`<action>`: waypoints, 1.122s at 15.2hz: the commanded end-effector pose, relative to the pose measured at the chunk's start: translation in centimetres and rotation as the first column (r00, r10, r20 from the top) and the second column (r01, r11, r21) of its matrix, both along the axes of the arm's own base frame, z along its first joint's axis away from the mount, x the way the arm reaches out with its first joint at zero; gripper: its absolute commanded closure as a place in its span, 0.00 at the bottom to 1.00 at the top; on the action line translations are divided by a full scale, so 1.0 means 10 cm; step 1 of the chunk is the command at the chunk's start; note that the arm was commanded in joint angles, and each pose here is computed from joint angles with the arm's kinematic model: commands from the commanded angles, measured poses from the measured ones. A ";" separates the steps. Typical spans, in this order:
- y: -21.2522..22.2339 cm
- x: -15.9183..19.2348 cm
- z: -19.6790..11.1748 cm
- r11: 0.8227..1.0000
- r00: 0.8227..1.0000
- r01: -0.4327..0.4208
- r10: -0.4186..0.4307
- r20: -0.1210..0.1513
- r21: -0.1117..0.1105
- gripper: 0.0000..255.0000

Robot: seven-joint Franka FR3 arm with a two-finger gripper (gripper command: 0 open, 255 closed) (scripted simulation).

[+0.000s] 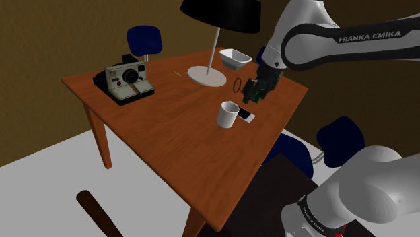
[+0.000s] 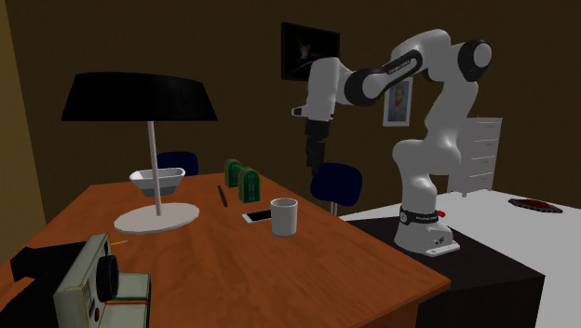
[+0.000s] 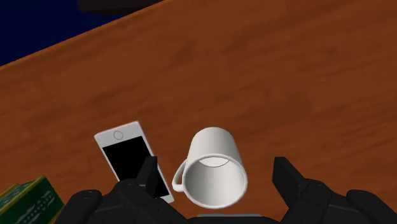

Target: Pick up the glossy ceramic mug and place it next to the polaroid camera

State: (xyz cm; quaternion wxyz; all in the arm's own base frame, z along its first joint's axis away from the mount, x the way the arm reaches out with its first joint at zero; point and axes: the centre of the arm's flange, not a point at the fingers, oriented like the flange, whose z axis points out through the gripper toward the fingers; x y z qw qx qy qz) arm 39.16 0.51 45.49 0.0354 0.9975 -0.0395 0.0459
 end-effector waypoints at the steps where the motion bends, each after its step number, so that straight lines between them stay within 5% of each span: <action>1: 0.07 0.15 -0.19 1.000 1.000 -0.004 0.004 0.014 -0.002 0.00; 9: 0.38 0.79 -0.93 1.000 0.998 -0.018 0.019 0.057 -0.010 0.00; 17: 0.37 0.88 -1.33 1.000 0.998 -0.019 0.020 0.059 -0.010 0.00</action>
